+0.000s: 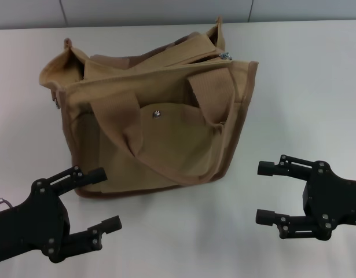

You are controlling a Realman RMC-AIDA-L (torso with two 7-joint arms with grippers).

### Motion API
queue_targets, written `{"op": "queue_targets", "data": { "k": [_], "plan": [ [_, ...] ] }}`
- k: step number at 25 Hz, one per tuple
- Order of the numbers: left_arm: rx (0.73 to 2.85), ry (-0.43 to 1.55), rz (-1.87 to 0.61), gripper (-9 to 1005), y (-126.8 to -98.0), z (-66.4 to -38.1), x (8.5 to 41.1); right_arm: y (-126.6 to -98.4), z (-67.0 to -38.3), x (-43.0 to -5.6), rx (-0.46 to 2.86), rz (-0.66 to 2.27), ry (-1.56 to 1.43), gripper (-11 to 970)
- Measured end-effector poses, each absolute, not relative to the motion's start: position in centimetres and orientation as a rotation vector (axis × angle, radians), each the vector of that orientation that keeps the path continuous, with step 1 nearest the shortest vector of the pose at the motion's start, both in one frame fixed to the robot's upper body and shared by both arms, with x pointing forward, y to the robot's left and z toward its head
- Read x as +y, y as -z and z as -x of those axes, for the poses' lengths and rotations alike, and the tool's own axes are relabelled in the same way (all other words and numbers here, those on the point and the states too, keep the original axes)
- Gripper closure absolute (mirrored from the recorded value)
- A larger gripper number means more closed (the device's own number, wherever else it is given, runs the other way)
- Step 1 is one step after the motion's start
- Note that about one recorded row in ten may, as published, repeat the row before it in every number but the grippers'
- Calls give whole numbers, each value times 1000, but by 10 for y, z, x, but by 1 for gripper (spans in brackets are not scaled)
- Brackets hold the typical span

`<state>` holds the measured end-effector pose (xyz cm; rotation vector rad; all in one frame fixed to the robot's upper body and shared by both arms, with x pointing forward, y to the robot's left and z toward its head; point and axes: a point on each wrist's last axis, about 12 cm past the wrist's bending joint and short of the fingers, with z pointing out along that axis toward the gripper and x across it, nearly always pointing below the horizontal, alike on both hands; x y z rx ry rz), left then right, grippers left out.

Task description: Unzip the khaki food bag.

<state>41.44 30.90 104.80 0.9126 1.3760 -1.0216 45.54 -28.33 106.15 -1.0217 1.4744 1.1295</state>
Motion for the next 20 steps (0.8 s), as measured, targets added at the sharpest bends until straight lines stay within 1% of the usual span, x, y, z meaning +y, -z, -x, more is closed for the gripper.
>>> {"op": "queue_targets", "data": {
  "k": [20],
  "plan": [
    [1375,1017,-905,199,-1048,-414,310,-1060,-456,-283,1480,1019,-1121,126]
  ]
}}
